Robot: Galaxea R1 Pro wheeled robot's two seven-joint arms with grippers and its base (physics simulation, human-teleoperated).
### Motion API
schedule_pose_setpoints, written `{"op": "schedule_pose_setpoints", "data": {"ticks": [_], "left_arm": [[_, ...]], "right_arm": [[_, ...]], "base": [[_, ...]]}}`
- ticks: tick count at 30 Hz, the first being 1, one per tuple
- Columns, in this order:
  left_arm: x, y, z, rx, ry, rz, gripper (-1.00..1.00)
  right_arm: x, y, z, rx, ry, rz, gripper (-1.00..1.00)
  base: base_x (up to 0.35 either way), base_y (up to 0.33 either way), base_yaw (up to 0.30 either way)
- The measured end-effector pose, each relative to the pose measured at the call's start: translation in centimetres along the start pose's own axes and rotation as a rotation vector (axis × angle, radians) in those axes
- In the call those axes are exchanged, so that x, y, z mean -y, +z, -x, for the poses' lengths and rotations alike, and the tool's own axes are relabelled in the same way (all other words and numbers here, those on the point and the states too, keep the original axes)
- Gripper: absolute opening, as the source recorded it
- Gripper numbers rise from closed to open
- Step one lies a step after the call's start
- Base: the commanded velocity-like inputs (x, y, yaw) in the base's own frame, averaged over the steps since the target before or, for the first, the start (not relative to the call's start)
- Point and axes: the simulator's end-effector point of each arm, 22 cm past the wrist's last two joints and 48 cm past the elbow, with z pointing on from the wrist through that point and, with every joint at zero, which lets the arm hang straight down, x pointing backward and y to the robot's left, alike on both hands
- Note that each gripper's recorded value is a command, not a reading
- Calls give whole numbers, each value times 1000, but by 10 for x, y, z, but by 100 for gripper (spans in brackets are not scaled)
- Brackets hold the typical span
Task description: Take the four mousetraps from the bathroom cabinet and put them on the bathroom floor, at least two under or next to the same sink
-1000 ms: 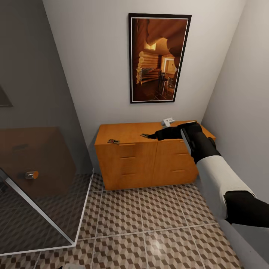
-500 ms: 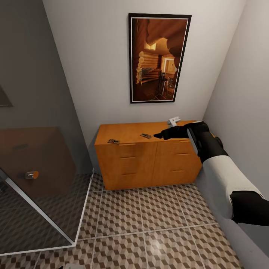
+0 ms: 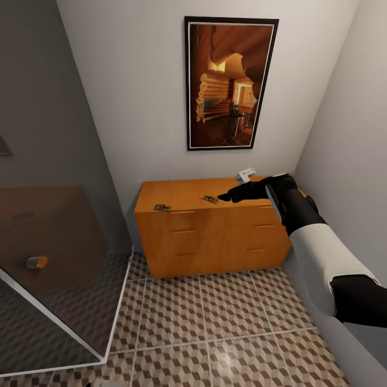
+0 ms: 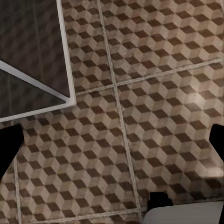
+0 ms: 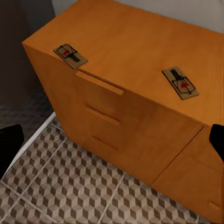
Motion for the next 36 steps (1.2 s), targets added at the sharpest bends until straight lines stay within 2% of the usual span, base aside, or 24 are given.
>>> {"op": "schedule_pose_setpoints", "data": {"ticks": [21, 36], "left_arm": [[-1, 0, 0, 0, 0, 1, 100], [0, 0, 0, -1, 0, 0, 100]], "right_arm": [[-3, 3, -6, -17, -5, 7, 100], [-3, 5, -9, -23, -2, 9, 100]], "base": [[295, 37, 0], [52, 5, 0]]}}
